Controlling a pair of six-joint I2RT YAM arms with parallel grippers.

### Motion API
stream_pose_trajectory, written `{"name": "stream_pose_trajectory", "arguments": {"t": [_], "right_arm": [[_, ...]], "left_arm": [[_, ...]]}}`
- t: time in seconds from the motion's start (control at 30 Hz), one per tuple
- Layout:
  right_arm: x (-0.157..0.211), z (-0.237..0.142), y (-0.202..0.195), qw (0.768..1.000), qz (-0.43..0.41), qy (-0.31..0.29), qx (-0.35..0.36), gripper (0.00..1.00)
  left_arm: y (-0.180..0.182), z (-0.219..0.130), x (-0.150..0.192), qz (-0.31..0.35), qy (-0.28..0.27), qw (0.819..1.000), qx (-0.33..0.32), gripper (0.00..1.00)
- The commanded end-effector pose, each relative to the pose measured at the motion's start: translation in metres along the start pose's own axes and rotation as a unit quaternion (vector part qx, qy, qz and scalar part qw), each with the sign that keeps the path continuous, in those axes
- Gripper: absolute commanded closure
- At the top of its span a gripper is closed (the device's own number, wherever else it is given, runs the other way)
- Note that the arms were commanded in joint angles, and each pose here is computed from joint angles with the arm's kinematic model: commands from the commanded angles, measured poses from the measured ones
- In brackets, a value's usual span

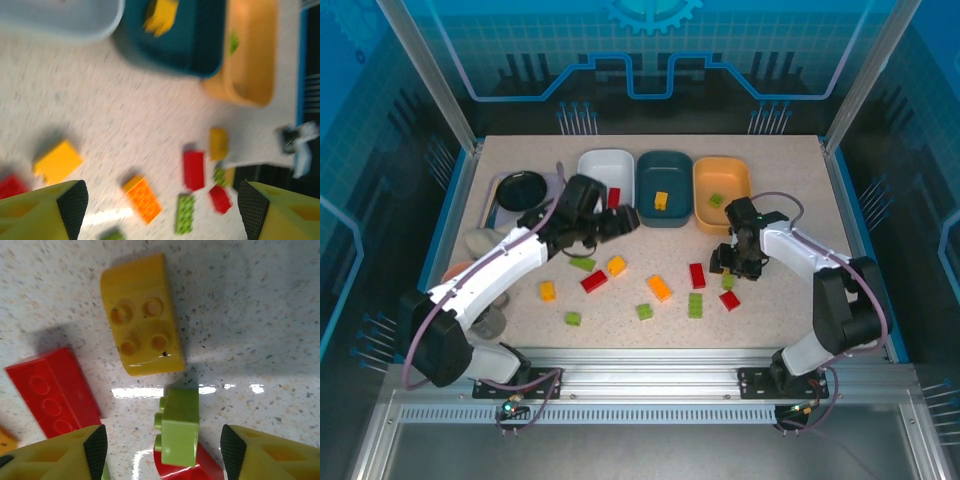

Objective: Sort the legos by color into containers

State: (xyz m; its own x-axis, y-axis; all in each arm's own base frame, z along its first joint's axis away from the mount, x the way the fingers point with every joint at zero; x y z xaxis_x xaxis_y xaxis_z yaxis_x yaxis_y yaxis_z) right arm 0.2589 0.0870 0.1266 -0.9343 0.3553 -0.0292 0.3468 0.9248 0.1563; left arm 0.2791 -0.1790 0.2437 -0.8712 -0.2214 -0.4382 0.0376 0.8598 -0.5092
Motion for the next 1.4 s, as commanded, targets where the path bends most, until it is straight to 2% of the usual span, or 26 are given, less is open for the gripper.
{"name": "stream_pose_trajectory", "arguments": {"t": [0.0, 0.17, 0.33, 0.43, 0.5, 0.67, 0.77, 0.87, 1.03, 1.1, 1.23, 1.37], "right_arm": [[0.001, 0.006, -0.001, 1.0, -0.009, 0.015, 0.008, 0.39], [0.004, 0.018, -0.006, 0.999, 0.006, 0.032, 0.029, 0.54], [0.007, 0.027, -0.01, 0.998, 0.02, 0.04, 0.039, 0.63], [0.008, 0.027, -0.011, 0.998, 0.027, 0.032, 0.042, 0.76], [0.007, 0.017, -0.009, 0.999, 0.023, 0.012, 0.041, 0.82], [-0.007, -0.047, 0.006, 0.996, -0.003, -0.089, 0.027, 0.89], [-0.033, -0.078, 0.016, 0.991, -0.01, -0.131, 0.008, 0.9], [-0.069, -0.092, 0.028, 0.987, -0.018, -0.157, 0.005, 0.9], [-0.135, -0.068, 0.039, 0.99, 0.002, -0.143, 0.021, 0.89], [-0.157, -0.049, 0.042, 0.992, 0.012, -0.118, 0.032, 0.89], [-0.181, -0.017, 0.047, 0.995, 0.018, -0.085, 0.055, 0.85], [-0.191, 0.003, 0.05, 0.996, 0.028, -0.062, 0.054, 0.75]], "left_arm": [[-0.002, -0.003, 0.02, -0.014, 0.006, 1.0, 0.022, 0.18], [0.004, -0.011, 0.032, -0.016, 0.006, 1.0, 0.019, 0.18], [0.002, -0.01, 0.035, -0.008, 0.01, 1.0, 0.018, 0.18], [0.0, -0.006, 0.037, -0.01, 0.013, 1.0, 0.011, 0.19], [-0.003, -0.004, 0.037, -0.01, 0.009, 1.0, 0.013, 0.19], [-0.026, -0.012, 0.02, 0.003, -0.012, 0.999, 0.033, 0.19], [-0.042, -0.02, 0.001, 0.019, -0.03, 0.999, 0.04, 0.19], [-0.054, -0.02, -0.019, 0.022, -0.036, 0.998, 0.045, 0.19], [-0.06, -0.011, -0.044, 0.006, -0.036, 0.999, 0.037, 0.19], [-0.059, -0.004, -0.048, -0.006, -0.023, 1.0, 0.017, 0.2], [-0.05, 0.01, -0.047, -0.022, 0.007, 0.999, -0.024, 0.2], [-0.027, 0.019, -0.036, -0.037, 0.041, 0.995, -0.086, 0.21]]}}
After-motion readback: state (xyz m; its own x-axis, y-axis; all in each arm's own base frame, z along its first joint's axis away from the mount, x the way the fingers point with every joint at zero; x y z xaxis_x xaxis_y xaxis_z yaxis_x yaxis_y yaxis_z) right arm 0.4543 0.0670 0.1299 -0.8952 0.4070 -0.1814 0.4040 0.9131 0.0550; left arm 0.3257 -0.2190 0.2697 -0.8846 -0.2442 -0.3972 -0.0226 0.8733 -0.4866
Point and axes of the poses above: each hand's point on the last joint's axis, 136 mm out from that joint toward the fingers, its own z axis out along the fingers, its own y axis along the line the jaws close on, x = y × z, the point moved 8 cm from there along -z, back along the fingers, and after that the axes turned 10 degrees about z, right-handed, at the moved point
